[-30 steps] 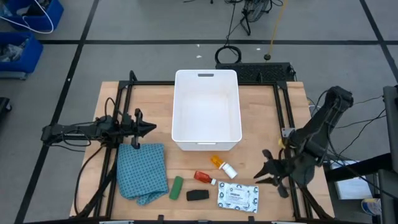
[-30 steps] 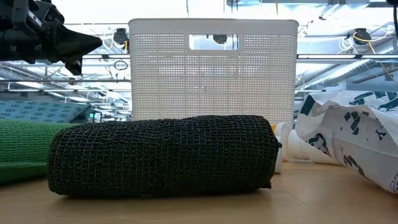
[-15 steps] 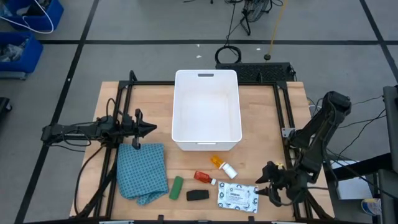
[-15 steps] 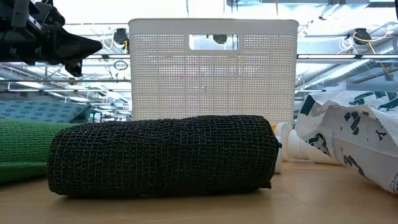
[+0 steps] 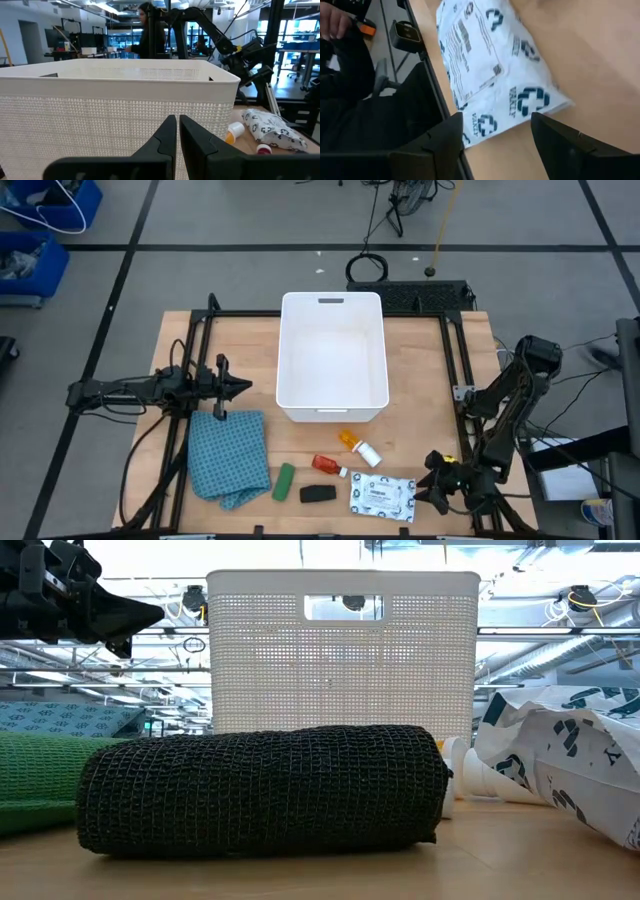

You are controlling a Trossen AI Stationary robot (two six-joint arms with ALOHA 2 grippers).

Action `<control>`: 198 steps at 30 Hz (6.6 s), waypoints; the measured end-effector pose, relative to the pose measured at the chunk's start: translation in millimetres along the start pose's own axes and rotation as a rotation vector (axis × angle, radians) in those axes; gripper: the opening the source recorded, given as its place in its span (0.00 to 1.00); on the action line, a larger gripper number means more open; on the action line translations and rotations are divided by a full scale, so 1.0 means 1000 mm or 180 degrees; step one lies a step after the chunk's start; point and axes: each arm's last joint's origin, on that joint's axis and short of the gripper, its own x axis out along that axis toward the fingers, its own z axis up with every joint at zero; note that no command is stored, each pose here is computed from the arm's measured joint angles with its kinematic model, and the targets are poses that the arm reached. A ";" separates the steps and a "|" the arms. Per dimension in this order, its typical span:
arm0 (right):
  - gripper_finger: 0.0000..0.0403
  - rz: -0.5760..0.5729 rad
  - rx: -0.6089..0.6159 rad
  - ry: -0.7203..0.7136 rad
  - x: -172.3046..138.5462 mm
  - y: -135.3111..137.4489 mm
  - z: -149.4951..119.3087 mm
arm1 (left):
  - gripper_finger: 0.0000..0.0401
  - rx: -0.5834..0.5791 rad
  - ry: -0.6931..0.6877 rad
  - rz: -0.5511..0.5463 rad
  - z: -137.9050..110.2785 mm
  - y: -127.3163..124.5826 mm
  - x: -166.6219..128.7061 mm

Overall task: Pick & place medical supplies in basket/bin
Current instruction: Put the mailer bag into the white bin

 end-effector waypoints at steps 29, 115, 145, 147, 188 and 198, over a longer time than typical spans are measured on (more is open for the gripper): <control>0.44 -0.0321 -0.0092 -0.0179 0.032 -0.015 -0.012 | 0.06 -0.0010 0.0002 -0.0002 0.000 0.000 0.000; 0.68 -0.0181 0.0425 0.0052 0.040 -0.022 0.011 | 0.06 -0.0326 0.0243 -0.0018 -0.007 0.000 0.000; 0.00 0.0178 -0.0624 -0.0587 -0.003 0.020 0.036 | 0.06 -0.0335 0.0243 -0.0015 -0.007 0.000 0.000; 0.00 0.0211 -0.0872 -0.0689 -0.014 0.030 0.041 | 0.06 -0.0333 0.0244 -0.0015 -0.007 0.000 0.000; 0.00 -0.0364 -0.4161 -0.2199 -0.200 0.060 0.221 | 0.06 -0.0487 0.0414 0.0010 -0.013 0.000 -0.001; 0.00 -0.0358 -0.4127 -0.2549 -0.245 0.046 0.225 | 0.06 -0.0480 0.0414 0.0010 -0.013 0.000 -0.001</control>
